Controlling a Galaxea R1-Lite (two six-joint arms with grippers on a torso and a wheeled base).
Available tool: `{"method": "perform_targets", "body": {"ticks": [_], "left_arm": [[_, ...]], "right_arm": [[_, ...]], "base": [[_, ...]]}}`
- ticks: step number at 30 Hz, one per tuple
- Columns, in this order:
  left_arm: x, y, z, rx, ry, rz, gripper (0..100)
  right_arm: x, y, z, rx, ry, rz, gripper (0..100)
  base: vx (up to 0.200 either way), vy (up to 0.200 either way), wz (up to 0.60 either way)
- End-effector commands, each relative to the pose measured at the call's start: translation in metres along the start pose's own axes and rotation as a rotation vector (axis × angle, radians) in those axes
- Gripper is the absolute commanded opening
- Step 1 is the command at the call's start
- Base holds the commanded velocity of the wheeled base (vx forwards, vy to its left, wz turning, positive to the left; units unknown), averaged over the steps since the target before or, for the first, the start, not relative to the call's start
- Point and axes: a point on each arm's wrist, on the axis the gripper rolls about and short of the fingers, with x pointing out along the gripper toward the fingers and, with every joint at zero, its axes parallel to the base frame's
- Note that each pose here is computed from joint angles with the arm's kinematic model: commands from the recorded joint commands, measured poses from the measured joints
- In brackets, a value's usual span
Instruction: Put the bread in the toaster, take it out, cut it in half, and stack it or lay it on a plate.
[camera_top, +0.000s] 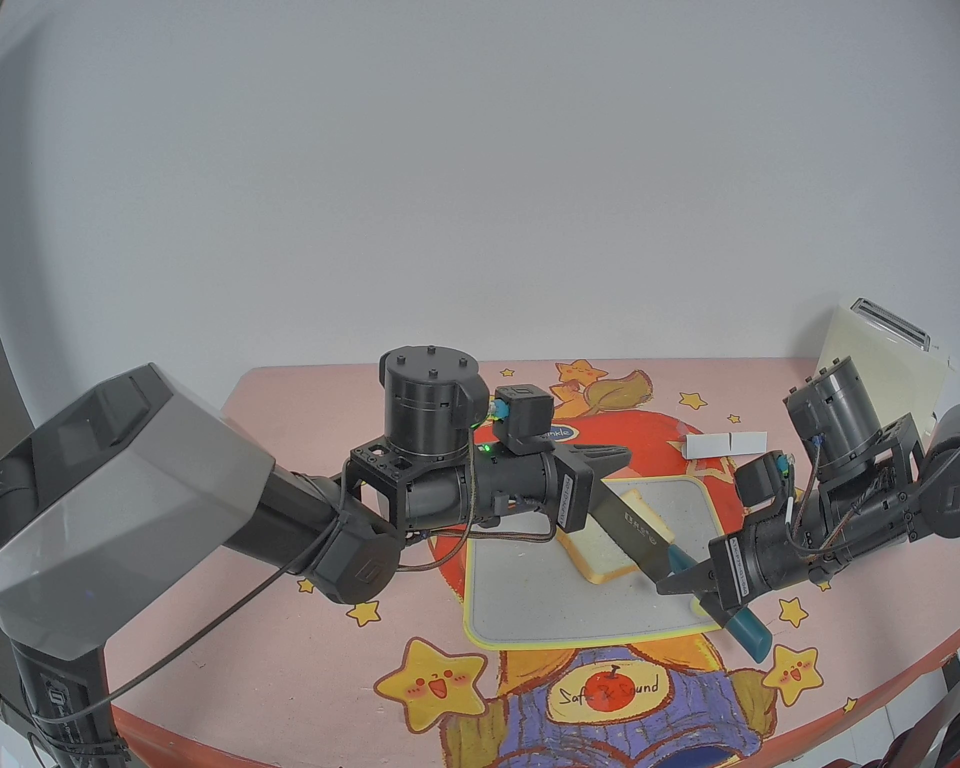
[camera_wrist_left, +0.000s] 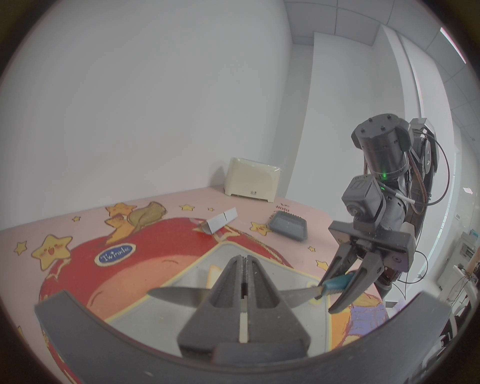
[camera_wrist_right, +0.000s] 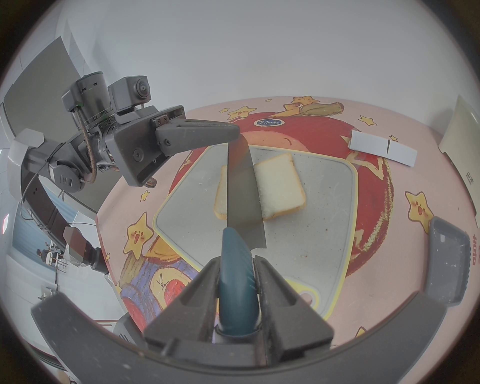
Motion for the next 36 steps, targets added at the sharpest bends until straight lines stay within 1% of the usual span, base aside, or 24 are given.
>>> {"method": "perform_targets", "body": {"ticks": [1, 5, 9, 13, 14, 23, 25, 29, 31, 33, 36], "left_arm": [[-0.002, -0.001, -0.002, -0.004, 0.008, 0.001, 0], [0.000, -0.001, -0.005, -0.003, 0.013, -0.002, 0], [0.001, 0.000, -0.006, -0.002, 0.014, -0.003, 0], [0.001, -0.001, -0.008, 0.001, 0.007, -0.007, 0], [0.003, 0.001, -0.012, 0.000, 0.009, -0.007, 0], [0.003, 0.001, -0.018, -0.007, 0.025, -0.005, 0], [0.002, 0.001, -0.014, -0.002, 0.013, -0.006, 0], [0.000, 0.000, -0.009, 0.006, -0.008, -0.010, 0], [0.000, 0.000, -0.009, 0.005, -0.007, -0.010, 0], [0.000, 0.000, -0.011, 0.004, -0.002, -0.008, 0], [0.000, 0.000, -0.014, 0.000, 0.005, -0.009, 0]], "right_arm": [[0.000, -0.003, 0.000, 0.010, 0.002, -0.004, 0], [0.002, -0.005, 0.000, 0.020, 0.011, 0.008, 0], [0.001, -0.006, 0.001, 0.035, 0.015, 0.046, 0], [0.001, -0.006, 0.001, 0.040, 0.016, 0.048, 0], [0.001, -0.006, 0.001, 0.040, 0.016, 0.048, 0], [0.003, -0.007, 0.001, 0.047, 0.026, 0.053, 0], [0.004, -0.006, 0.002, 0.079, 0.032, 0.078, 0], [0.002, -0.005, 0.003, 0.092, 0.032, 0.104, 0], [0.002, -0.005, 0.003, 0.092, 0.033, 0.107, 0], [0.002, -0.006, 0.004, 0.110, 0.036, 0.115, 0], [0.002, -0.006, 0.004, 0.111, 0.036, 0.120, 0]], "base": [[0.000, 0.000, 0.00], [0.000, 0.000, 0.00], [0.000, 0.000, 0.00], [0.000, 0.000, 0.00], [0.000, 0.000, 0.00], [0.000, 0.000, 0.00], [0.000, 0.000, 0.00], [0.000, 0.000, 0.00], [0.000, 0.000, 0.00], [0.000, 0.000, 0.00], [0.000, 0.000, 0.00]]}}
